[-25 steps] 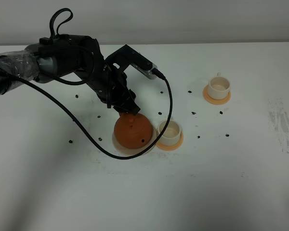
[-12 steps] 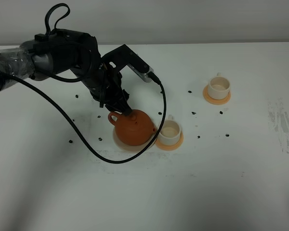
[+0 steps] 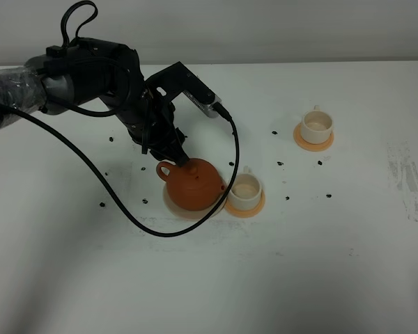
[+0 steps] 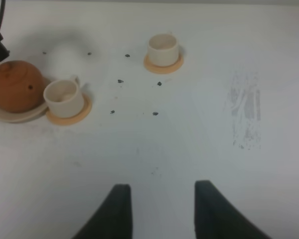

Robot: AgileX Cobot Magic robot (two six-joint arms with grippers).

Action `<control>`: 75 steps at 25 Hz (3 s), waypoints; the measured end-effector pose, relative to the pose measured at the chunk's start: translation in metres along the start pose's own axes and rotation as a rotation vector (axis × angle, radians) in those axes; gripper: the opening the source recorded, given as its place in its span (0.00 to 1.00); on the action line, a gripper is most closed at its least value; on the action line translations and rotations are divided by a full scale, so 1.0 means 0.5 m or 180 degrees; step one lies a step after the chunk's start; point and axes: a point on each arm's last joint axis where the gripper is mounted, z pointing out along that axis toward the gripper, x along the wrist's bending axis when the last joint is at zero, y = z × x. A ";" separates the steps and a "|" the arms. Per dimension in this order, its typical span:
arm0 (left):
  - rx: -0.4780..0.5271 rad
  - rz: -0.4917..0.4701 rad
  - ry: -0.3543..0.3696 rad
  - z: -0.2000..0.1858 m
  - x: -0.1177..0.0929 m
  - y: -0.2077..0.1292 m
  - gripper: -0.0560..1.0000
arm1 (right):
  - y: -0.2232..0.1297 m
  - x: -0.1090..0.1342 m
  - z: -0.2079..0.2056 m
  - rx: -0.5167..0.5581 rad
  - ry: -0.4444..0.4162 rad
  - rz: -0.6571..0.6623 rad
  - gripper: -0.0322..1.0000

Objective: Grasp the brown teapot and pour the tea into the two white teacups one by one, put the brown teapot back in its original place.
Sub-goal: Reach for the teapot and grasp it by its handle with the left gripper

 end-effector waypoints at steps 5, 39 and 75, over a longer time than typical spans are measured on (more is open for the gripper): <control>-0.0009 0.0020 0.0026 -0.001 0.002 0.000 0.54 | 0.000 0.000 0.000 0.0000 0.0000 0.0000 0.31; -0.0748 -0.1412 0.0269 -0.002 0.012 -0.112 0.54 | 0.000 0.000 0.000 0.0000 0.0000 0.0000 0.26; -0.0412 -0.1007 0.0085 -0.018 -0.023 -0.111 0.54 | 0.000 0.000 0.000 0.0000 0.0000 0.0000 0.26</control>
